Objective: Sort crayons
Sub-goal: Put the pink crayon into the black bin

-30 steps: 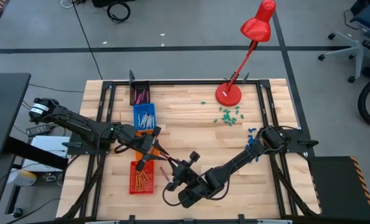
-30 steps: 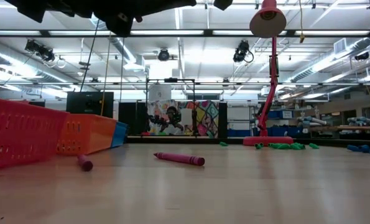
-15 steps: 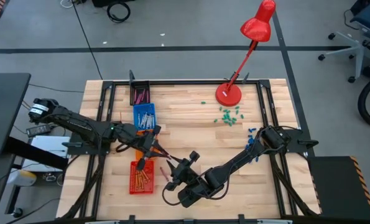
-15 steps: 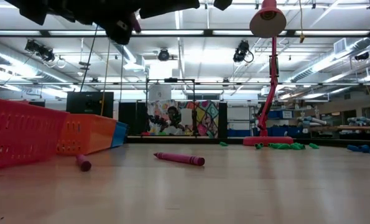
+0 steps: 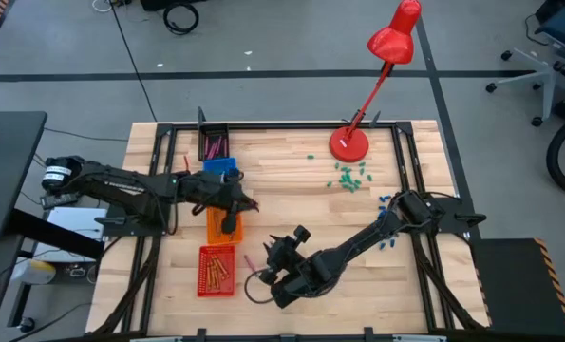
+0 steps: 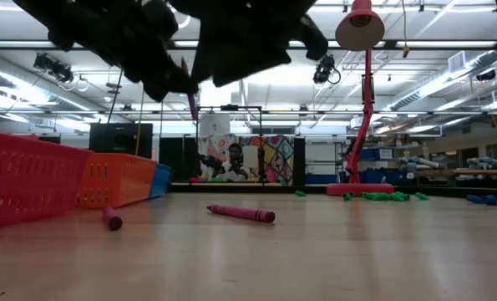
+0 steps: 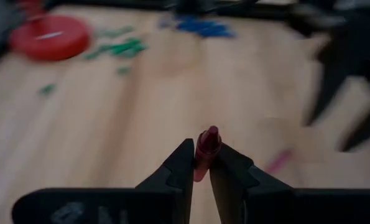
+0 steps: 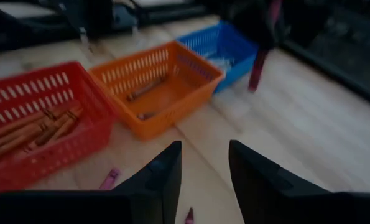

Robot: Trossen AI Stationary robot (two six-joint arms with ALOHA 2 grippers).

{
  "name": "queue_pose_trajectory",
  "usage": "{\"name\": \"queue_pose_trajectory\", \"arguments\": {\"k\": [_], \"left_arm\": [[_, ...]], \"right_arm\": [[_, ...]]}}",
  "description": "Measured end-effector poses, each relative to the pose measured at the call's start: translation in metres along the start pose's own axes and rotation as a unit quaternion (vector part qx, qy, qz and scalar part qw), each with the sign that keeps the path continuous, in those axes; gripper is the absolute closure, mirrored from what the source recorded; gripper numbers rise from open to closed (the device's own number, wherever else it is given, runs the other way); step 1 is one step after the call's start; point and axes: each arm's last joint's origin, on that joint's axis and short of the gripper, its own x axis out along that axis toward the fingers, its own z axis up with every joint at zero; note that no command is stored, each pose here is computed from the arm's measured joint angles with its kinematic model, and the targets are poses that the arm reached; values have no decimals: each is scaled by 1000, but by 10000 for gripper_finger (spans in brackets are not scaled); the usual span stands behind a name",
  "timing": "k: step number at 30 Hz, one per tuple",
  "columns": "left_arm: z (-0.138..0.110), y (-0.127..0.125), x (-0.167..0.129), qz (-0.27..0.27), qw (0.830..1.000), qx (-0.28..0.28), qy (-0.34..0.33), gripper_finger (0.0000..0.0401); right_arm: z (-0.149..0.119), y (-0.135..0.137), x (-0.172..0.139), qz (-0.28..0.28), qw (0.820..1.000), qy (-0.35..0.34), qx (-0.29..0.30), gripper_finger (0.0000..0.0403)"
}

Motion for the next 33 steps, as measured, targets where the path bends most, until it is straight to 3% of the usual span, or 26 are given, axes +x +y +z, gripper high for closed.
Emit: {"name": "queue_pose_trajectory", "arguments": {"k": [8, 16, 28, 33], "left_arm": [[-10, 40, -4, 158, 986, -35, 49, 347], [-17, 85, -17, 262, 960, -60, 77, 347], [-32, 143, -50, 380, 910, -133, 95, 347], [-37, 158, -61, 402, 897, -160, 93, 347]], "right_arm": [[1, -3, 9, 23, 999, 45, 7, 266], [1, -3, 9, 23, 999, 45, 2, 266], [1, -3, 9, 24, 999, 45, 1, 266], [1, -3, 9, 24, 999, 45, 1, 266]]}}
